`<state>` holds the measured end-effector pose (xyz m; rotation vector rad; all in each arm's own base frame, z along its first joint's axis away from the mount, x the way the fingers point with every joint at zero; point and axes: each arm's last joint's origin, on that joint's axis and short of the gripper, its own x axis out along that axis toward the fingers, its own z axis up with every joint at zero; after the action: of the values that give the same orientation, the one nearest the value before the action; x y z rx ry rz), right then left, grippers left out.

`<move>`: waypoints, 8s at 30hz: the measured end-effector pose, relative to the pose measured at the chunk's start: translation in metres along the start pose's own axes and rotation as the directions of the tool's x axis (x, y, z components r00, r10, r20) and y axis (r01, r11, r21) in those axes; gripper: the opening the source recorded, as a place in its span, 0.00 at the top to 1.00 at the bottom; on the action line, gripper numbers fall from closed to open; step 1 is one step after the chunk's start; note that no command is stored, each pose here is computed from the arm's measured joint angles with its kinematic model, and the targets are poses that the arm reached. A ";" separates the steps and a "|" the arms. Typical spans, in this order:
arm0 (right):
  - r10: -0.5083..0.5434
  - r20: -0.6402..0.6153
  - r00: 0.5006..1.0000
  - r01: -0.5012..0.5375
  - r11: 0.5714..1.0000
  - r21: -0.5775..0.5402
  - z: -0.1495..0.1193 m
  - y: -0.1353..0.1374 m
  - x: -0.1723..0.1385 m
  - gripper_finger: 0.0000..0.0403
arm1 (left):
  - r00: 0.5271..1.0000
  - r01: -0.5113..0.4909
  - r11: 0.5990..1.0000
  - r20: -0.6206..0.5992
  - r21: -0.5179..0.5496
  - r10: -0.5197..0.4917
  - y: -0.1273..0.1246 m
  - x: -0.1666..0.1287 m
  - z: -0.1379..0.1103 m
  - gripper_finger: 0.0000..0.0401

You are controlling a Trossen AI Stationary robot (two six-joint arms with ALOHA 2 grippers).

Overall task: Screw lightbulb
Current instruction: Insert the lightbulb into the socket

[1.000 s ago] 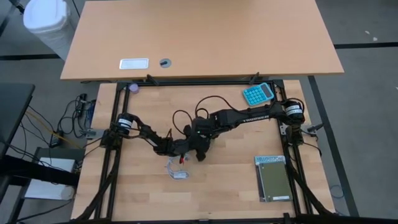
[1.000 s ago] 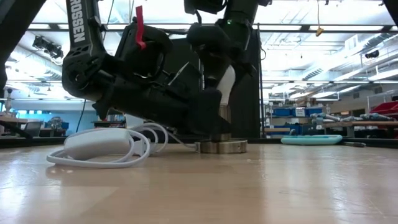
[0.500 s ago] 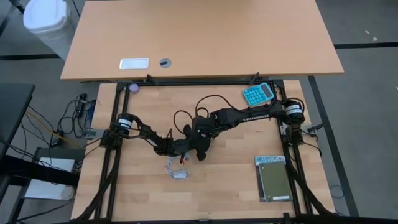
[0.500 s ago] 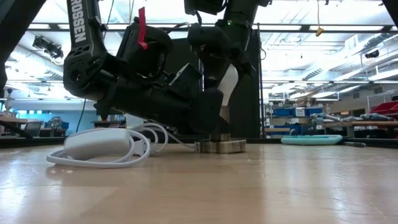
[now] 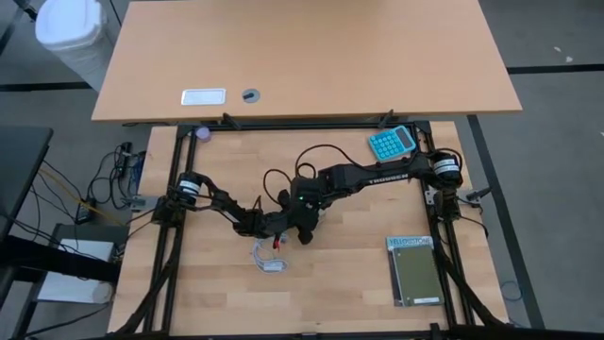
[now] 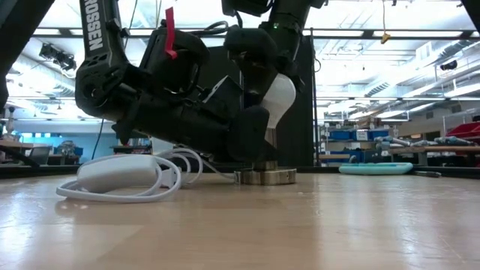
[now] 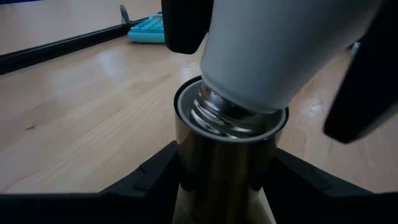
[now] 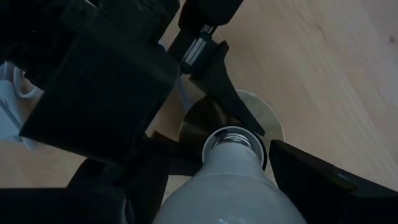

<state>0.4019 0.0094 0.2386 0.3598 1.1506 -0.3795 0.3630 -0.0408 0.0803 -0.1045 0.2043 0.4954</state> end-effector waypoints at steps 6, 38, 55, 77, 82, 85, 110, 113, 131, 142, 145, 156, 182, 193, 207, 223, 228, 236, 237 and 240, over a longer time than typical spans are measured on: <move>0.010 0.018 1.000 -0.009 0.999 -0.032 0.008 -0.001 -0.010 0.31 | 1.000 0.001 1.000 0.007 -0.006 -0.001 0.000 0.000 0.002 0.49; -0.227 0.438 0.870 0.232 0.972 0.043 -0.115 -0.005 -0.090 0.32 | 1.000 0.000 1.000 -0.021 0.018 0.001 0.000 0.000 -0.002 0.49; 0.074 0.669 0.740 0.007 0.993 -0.117 -0.172 -0.046 -0.008 0.33 | 0.999 0.032 0.999 -0.027 0.007 -0.032 -0.001 0.000 -0.002 0.49; 0.235 0.726 0.646 0.088 0.922 -0.377 -0.142 -0.047 0.054 0.34 | 0.997 0.070 0.997 -0.031 -0.043 -0.072 -0.004 -0.002 -0.002 0.49; 0.231 0.725 0.649 0.090 0.923 -0.374 -0.139 -0.050 0.056 0.34 | 0.997 0.075 0.996 -0.031 -0.041 -0.076 -0.005 -0.003 -0.002 0.49; 0.234 0.727 0.646 0.089 0.923 -0.376 -0.138 -0.051 0.055 0.34 | 0.996 0.079 0.996 -0.032 -0.042 -0.081 -0.005 -0.003 -0.002 0.49; 0.223 0.628 0.746 0.030 0.930 -0.366 -0.145 -0.058 0.062 0.34 | 0.995 0.088 0.994 -0.035 -0.060 -0.090 -0.006 -0.003 -0.003 0.49; 0.224 0.628 0.745 0.029 0.930 -0.367 -0.145 -0.057 0.062 0.34 | 0.995 0.088 0.994 -0.035 -0.063 -0.090 -0.006 -0.003 -0.003 0.49; 0.284 0.715 0.639 0.031 0.919 -0.393 -0.136 -0.053 0.051 0.34 | 0.995 0.088 0.994 -0.036 -0.060 -0.091 -0.006 -0.003 -0.003 0.49; 0.321 0.728 0.606 0.005 0.914 -0.407 -0.135 -0.049 0.048 0.40 | 0.995 0.087 0.994 -0.035 -0.067 -0.090 -0.006 -0.003 -0.003 0.49; 0.326 0.731 0.600 -0.006 0.915 -0.403 -0.135 -0.049 0.047 0.44 | 0.995 0.088 0.994 -0.035 -0.067 -0.090 -0.006 -0.003 -0.003 0.49; 0.327 0.737 0.592 -0.040 0.925 -0.378 -0.134 -0.049 0.047 0.51 | 0.995 0.088 0.994 -0.035 -0.065 -0.090 -0.006 -0.003 -0.003 0.49; 0.200 0.757 0.622 -0.084 0.978 -0.190 -0.118 -0.041 0.042 0.52 | 1.000 -0.024 0.993 -0.013 -0.112 0.023 -0.003 -0.003 -0.003 0.49; 0.166 0.719 0.675 -0.061 0.984 -0.170 -0.112 -0.037 0.042 0.52 | 0.998 -0.056 0.988 -0.007 -0.146 0.056 -0.002 -0.003 -0.002 0.49; 0.217 0.702 0.678 -0.067 0.970 -0.235 -0.113 -0.033 0.060 0.47 | 0.998 -0.065 0.986 -0.009 -0.151 0.064 -0.002 -0.003 -0.003 0.49; 0.230 0.627 0.744 -0.014 0.944 -0.330 -0.117 -0.038 0.048 0.21 | 0.998 -0.058 0.990 -0.013 -0.127 0.057 -0.005 -0.005 -0.004 0.49; 0.169 0.579 0.798 0.038 0.944 -0.327 -0.118 -0.052 0.051 0.22 | 0.998 -0.058 0.991 -0.017 -0.124 0.056 -0.005 -0.005 -0.005 0.49; 0.203 0.564 0.800 0.019 0.932 -0.362 -0.116 -0.054 0.051 0.22 | 0.999 -0.046 0.992 -0.022 -0.115 0.043 -0.007 -0.007 -0.005 0.49; 0.206 0.566 0.799 0.020 0.931 -0.366 -0.117 -0.053 0.050 0.22 | 0.999 -0.044 0.993 -0.024 -0.113 0.041 -0.007 -0.007 -0.005 0.49; 0.227 0.574 0.786 0.010 0.925 -0.380 -0.117 -0.050 0.044 0.23 | 0.999 -0.035 0.993 -0.028 -0.110 0.032 -0.007 -0.007 -0.006 0.49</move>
<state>0.3000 0.0153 0.1506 -0.0380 0.5305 -0.1458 0.3597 -0.0512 0.0767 -0.2163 0.2040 0.5391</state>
